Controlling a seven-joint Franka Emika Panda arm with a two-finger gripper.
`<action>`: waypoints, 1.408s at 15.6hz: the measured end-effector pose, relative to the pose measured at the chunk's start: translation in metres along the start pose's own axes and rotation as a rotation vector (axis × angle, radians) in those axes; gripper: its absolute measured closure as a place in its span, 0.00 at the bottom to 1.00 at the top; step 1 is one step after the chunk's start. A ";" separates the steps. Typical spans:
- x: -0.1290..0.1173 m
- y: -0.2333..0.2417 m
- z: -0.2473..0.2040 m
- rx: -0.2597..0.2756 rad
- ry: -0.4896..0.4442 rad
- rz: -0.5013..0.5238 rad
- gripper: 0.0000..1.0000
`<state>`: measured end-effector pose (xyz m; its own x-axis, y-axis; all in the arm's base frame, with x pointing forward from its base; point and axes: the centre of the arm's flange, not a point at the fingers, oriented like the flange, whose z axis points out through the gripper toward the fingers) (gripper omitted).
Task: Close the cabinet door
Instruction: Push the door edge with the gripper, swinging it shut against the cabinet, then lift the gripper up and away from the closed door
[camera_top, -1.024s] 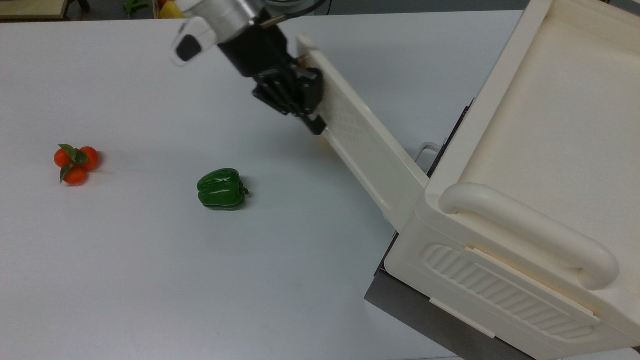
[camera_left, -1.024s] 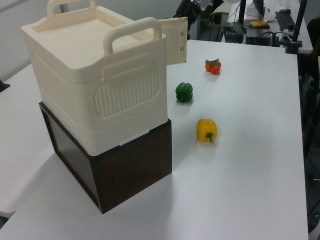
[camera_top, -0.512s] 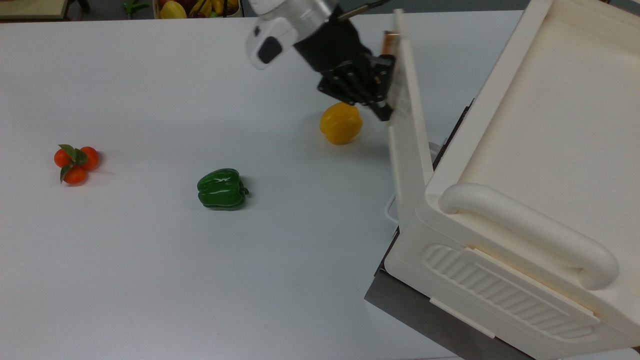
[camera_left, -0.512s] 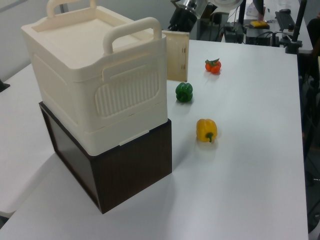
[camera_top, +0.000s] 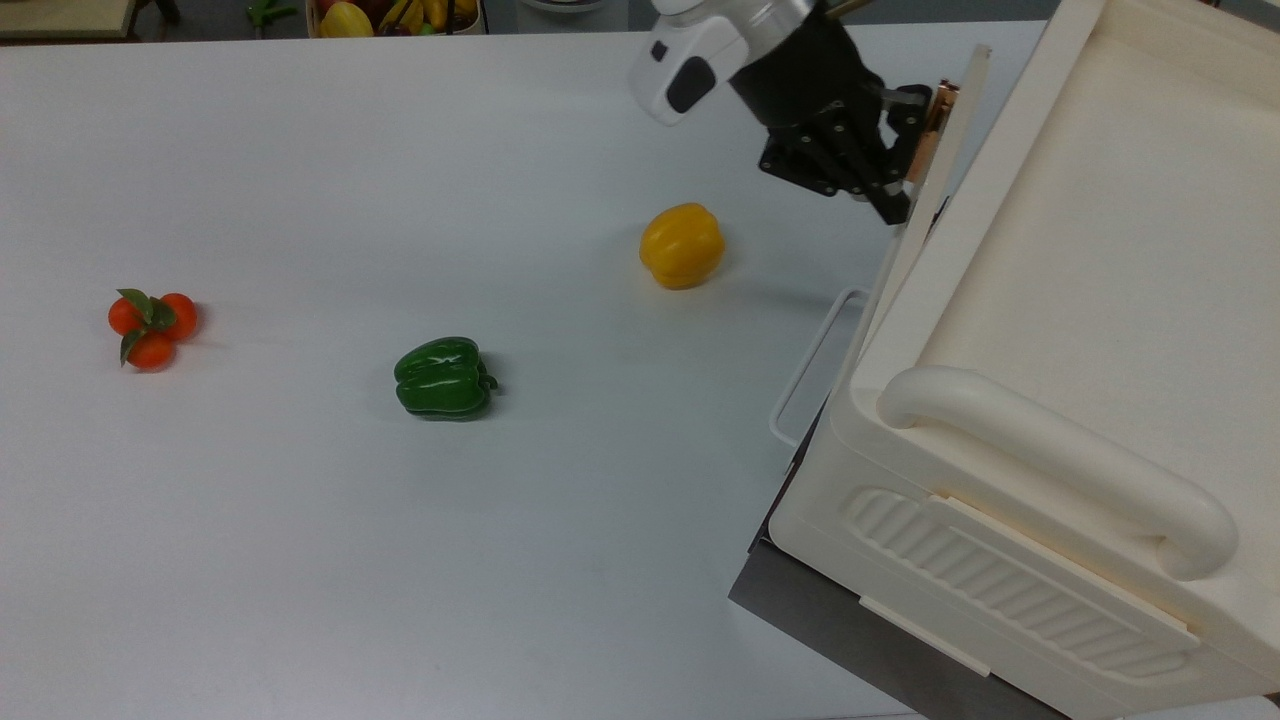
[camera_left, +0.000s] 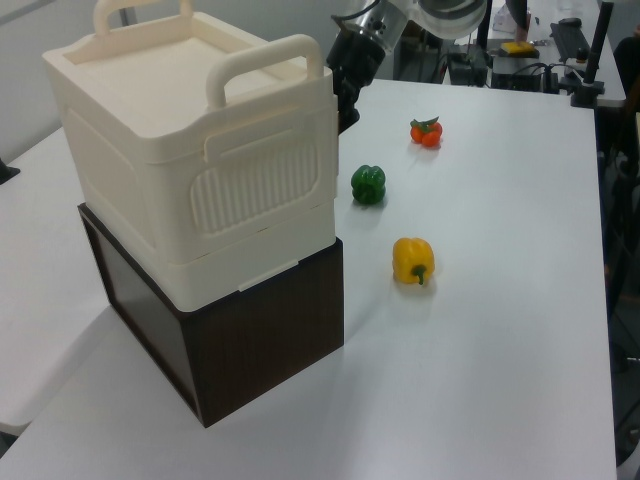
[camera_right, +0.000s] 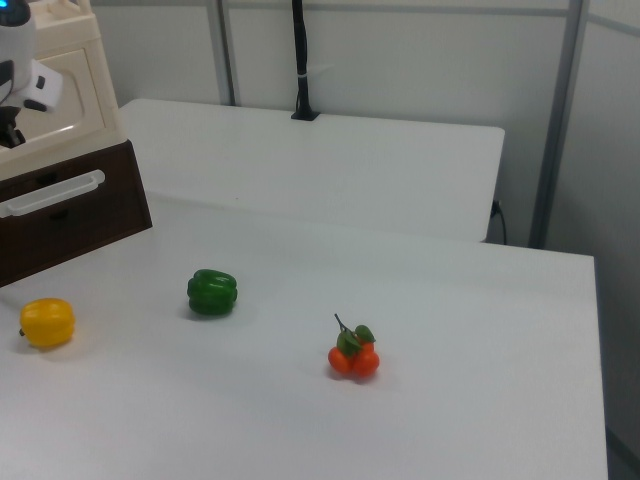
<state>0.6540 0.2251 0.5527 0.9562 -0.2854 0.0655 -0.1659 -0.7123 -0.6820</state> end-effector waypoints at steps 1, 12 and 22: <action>-0.003 -0.004 0.004 0.003 0.002 0.000 0.99; -0.009 -0.010 0.016 -0.016 0.009 -0.015 0.99; -0.028 0.047 -0.084 -0.520 -0.171 -0.081 0.48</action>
<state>0.5996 0.1457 0.5800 0.9892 -0.1391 -0.0454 -0.1458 -0.9628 -0.2273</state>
